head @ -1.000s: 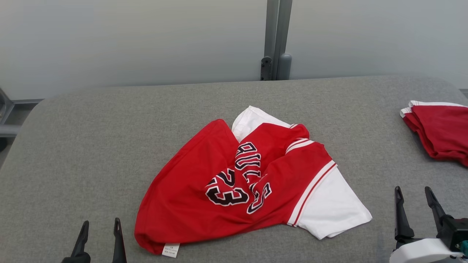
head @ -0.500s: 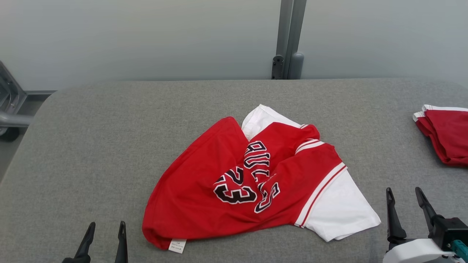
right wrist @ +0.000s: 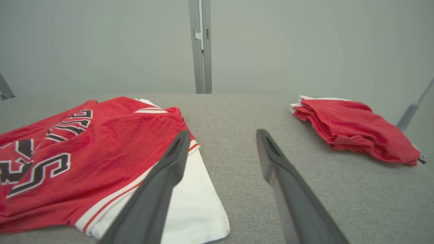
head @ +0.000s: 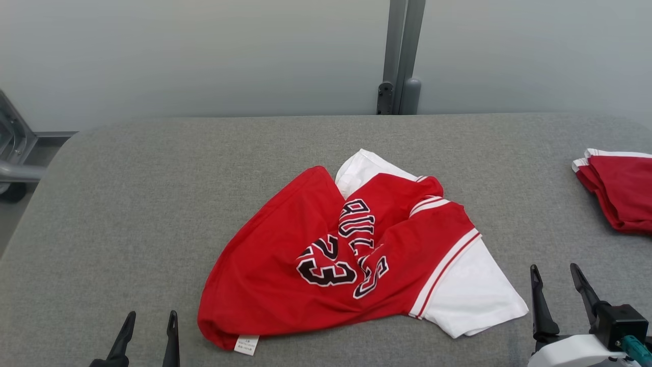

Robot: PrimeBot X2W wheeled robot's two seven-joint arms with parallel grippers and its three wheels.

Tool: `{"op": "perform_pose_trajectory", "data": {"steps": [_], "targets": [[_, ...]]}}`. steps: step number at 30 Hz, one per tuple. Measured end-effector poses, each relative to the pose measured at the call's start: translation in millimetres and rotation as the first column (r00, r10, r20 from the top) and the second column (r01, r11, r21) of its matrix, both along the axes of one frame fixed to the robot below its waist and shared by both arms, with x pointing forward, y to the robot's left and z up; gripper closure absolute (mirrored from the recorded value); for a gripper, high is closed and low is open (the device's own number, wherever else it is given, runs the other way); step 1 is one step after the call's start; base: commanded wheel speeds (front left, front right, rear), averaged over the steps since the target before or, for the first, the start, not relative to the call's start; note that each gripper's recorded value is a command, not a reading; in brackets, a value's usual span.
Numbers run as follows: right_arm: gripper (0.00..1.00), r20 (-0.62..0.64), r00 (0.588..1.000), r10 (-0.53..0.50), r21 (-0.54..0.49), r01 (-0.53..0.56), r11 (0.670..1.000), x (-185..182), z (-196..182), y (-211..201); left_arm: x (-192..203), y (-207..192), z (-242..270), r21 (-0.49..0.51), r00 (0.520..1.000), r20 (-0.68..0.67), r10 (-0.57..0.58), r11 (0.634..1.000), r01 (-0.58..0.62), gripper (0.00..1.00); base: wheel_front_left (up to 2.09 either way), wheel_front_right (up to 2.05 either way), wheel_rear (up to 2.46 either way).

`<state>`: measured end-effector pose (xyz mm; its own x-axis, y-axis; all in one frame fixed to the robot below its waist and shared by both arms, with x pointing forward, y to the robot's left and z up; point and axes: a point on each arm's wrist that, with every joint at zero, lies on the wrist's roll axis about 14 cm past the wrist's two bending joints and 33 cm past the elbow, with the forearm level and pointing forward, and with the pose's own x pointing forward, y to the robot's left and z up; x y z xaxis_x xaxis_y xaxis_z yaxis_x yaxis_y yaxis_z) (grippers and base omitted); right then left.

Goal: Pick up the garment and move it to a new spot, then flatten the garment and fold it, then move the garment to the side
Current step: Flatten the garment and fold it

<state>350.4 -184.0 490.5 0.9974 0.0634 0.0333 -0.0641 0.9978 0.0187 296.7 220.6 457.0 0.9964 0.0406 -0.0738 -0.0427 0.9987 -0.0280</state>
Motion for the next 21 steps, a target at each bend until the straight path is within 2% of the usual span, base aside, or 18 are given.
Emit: {"op": "perform_pose_trajectory", "data": {"steps": [7,10,16,21], "targets": [[0.0,-0.004,1.0,0.022,0.023,-0.022,0.999,4,-1,7,11,-16,8,0.003,0.998,0.026,-0.053,0.999,0.053,0.0,0.0,0.0,0.0],[0.0,-0.089,0.995,0.051,0.02,-0.049,0.999,6,-20,8,8,-29,-12,0.008,0.994,-0.046,-0.102,0.995,0.102,0.0,0.0,0.0,0.0],[0.0,-0.363,0.925,0.109,-0.023,-0.126,0.992,8,-63,8,14,-47,-43,-0.024,0.96,-0.226,-0.163,0.986,0.162,0.0,0.0,0.0,0.0],[0.0,-0.478,0.875,0.082,-0.039,-0.114,0.993,9,-87,-7,14,-53,-60,-0.045,0.925,-0.33,-0.188,0.982,0.184,0.0,0.0,0.0,0.0]]}}
